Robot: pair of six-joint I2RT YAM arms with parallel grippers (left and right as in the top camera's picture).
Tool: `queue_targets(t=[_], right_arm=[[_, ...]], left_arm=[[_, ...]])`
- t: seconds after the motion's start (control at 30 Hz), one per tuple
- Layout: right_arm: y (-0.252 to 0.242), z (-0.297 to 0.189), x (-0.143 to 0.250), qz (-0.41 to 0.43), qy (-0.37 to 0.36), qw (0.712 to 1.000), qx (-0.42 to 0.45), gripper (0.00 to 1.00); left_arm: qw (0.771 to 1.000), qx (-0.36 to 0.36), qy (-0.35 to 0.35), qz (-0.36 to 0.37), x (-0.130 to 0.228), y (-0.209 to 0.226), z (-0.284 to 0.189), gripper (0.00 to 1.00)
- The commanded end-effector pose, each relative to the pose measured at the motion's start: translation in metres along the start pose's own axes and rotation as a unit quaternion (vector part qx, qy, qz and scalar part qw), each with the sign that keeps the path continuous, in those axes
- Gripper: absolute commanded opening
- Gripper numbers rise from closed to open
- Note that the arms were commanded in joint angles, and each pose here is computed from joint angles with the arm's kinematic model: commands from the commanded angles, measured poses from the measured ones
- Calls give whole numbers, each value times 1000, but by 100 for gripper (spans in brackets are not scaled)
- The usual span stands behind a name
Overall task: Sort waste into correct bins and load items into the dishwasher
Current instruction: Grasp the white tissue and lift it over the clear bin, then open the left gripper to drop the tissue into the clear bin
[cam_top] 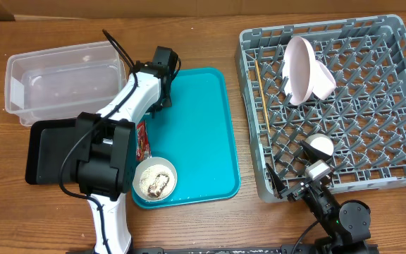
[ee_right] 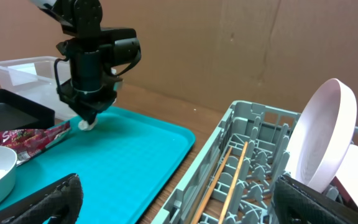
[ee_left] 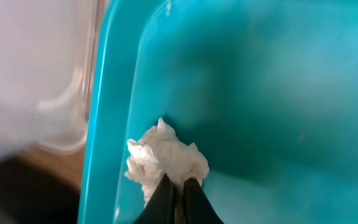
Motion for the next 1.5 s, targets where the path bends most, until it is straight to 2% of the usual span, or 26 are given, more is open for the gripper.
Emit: queue_targets(t=[0.0, 0.17, 0.27, 0.37, 0.5, 0.6, 0.67, 0.73, 0.87, 0.9, 1.03, 1.1, 1.2, 1.3, 1.47], right_arm=[[-1, 0, 2, 0, -1, 1000, 1, 100], [-1, 0, 2, 0, -1, 1000, 1, 100], [-1, 0, 2, 0, -1, 1000, 1, 100], [-1, 0, 2, 0, -1, 1000, 1, 100], [-1, 0, 2, 0, -1, 1000, 1, 100], [-1, 0, 2, 0, -1, 1000, 1, 100], [-1, 0, 2, 0, -1, 1000, 1, 100], [-1, 0, 2, 0, -1, 1000, 1, 100], [-1, 0, 2, 0, -1, 1000, 1, 100], [-1, 0, 2, 0, -1, 1000, 1, 100], [-1, 0, 2, 0, -1, 1000, 1, 100], [-1, 0, 2, 0, -1, 1000, 1, 100], [-1, 0, 2, 0, -1, 1000, 1, 100], [-1, 0, 2, 0, -1, 1000, 1, 100], [-1, 0, 2, 0, -1, 1000, 1, 100]], left_arm=[[999, 29, 21, 2, 1, -1, -18, 4], [997, 78, 16, -7, -10, 10, -84, 4], [994, 95, -32, -34, -24, 32, -126, 4], [989, 91, -83, -78, -38, 67, -150, 8], [987, 45, -85, -131, -43, 119, -134, 8], [986, -5, -67, -154, -43, 147, -108, 13], [988, -5, -63, -142, -48, 154, -92, 20], [990, 8, -60, -128, -49, 158, -84, 33], [984, 77, -73, -140, -58, 158, -90, 49], [980, 100, -86, -147, -65, 161, -100, 58], [973, 160, -84, -142, -66, 154, -127, 63], [972, 184, -61, -133, -56, 145, -137, 63], [974, 202, 17, -105, -21, 122, -146, 56], [977, 188, 73, -68, 6, 102, -148, 54], [980, 158, 120, -15, 33, 70, -145, 55]])
Point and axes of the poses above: each gripper's point midway between its finger pads, its own z axis out along the fingers, its own y axis along the line the jaws close on, x = y × z, the point moved 2 cm from there along -z, back along the fingers, and after that the axes turned 15 degrees about z, right-handed, at the moved point
